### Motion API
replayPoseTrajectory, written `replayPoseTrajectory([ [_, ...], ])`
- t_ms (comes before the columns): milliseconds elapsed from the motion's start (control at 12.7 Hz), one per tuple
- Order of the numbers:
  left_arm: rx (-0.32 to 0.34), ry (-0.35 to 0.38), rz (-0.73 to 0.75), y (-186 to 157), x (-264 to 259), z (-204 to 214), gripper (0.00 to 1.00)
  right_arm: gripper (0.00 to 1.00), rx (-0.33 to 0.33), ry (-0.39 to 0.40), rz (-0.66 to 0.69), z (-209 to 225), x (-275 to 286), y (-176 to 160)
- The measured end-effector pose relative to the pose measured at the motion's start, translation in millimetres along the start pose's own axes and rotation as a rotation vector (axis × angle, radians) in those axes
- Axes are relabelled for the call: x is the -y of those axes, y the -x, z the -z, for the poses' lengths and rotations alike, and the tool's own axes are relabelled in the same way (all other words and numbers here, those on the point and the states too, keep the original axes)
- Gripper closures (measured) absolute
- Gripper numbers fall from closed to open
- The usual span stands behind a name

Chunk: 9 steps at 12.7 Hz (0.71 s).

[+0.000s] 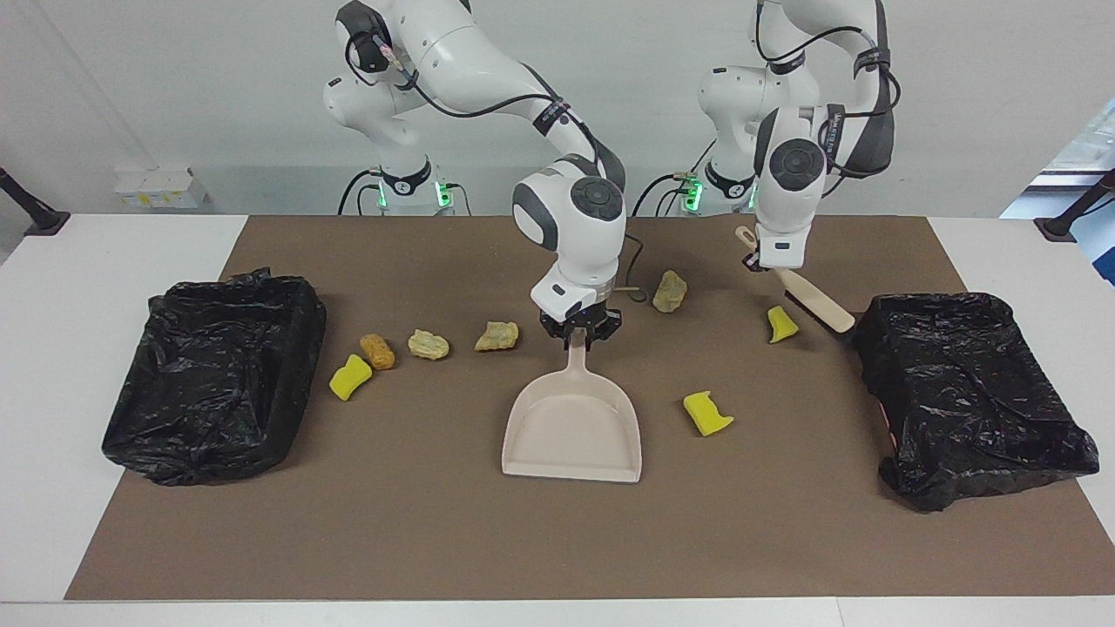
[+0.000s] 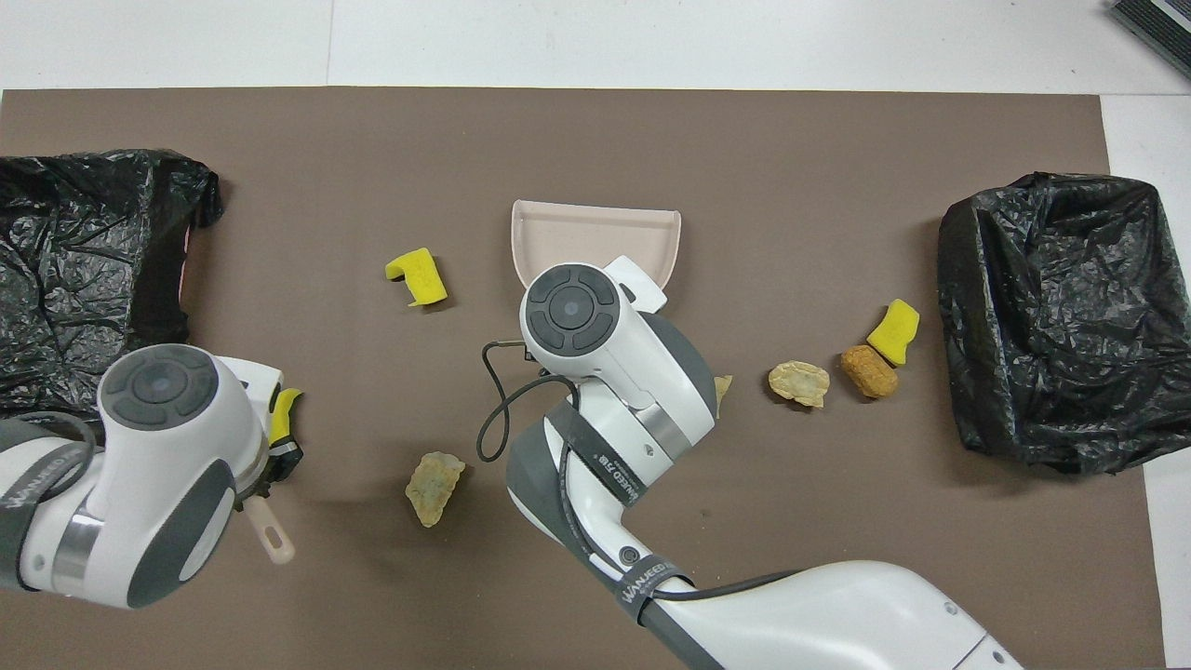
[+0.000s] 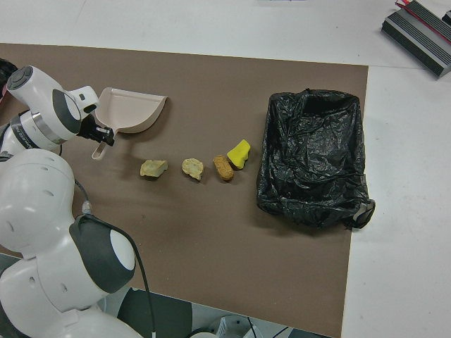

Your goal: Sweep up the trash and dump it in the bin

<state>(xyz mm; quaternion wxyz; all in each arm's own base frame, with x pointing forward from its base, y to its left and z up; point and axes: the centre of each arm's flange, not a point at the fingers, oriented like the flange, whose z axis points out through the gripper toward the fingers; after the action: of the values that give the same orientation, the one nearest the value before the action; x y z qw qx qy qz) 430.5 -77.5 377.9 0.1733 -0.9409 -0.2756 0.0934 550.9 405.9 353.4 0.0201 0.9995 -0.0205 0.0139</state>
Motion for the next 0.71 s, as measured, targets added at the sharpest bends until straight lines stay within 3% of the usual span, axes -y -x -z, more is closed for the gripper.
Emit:
replayPoseTrajectory([
  [237,0.014,0.008,0.035,-12,12,-11,0.74,0.69,-0.012,-0.005,0.061,9,3,4],
  [395,0.007,0.004,0.003,-6,4,-14,0.74,0.69,-0.031,-0.009,0.183,33,-10,-2],
  [711,0.027,0.058,-0.237,15,-23,-13,0.74,0.69,0.029,0.04,0.51,88,-81,-18],
])
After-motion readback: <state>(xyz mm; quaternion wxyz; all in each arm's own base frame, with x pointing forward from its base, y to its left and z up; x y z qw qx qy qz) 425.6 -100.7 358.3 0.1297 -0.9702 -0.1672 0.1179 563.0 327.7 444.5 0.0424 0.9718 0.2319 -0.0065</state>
